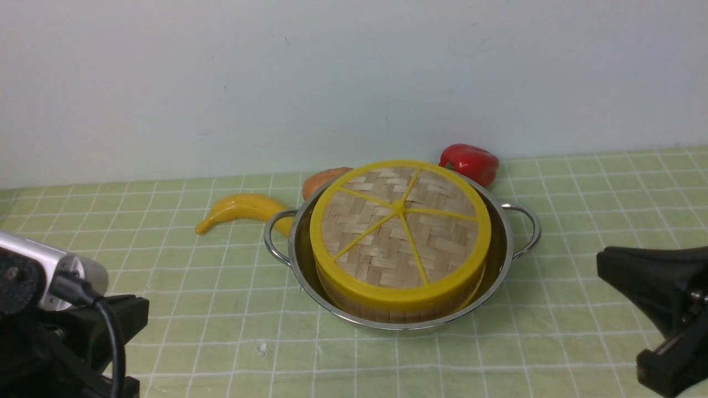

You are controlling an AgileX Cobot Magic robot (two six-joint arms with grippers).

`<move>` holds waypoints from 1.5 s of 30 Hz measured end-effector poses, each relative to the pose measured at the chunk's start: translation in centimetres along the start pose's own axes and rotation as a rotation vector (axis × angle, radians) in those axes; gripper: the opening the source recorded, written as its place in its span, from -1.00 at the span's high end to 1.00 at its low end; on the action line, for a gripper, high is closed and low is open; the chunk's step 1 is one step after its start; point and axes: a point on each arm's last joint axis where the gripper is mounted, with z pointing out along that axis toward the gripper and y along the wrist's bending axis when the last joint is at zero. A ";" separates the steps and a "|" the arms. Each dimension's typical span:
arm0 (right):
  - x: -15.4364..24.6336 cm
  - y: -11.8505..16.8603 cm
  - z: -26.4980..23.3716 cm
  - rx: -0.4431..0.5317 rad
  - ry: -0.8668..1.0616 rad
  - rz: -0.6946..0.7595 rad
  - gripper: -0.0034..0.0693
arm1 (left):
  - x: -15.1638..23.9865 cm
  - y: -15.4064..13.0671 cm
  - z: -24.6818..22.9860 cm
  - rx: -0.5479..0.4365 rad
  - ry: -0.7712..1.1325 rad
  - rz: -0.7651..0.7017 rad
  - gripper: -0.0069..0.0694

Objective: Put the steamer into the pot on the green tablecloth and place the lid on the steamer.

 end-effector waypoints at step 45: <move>11.0 -4.4 -7.9 0.548 -0.323 0.133 0.53 | 0.0 0.0 0.0 0.001 -0.003 -0.003 0.49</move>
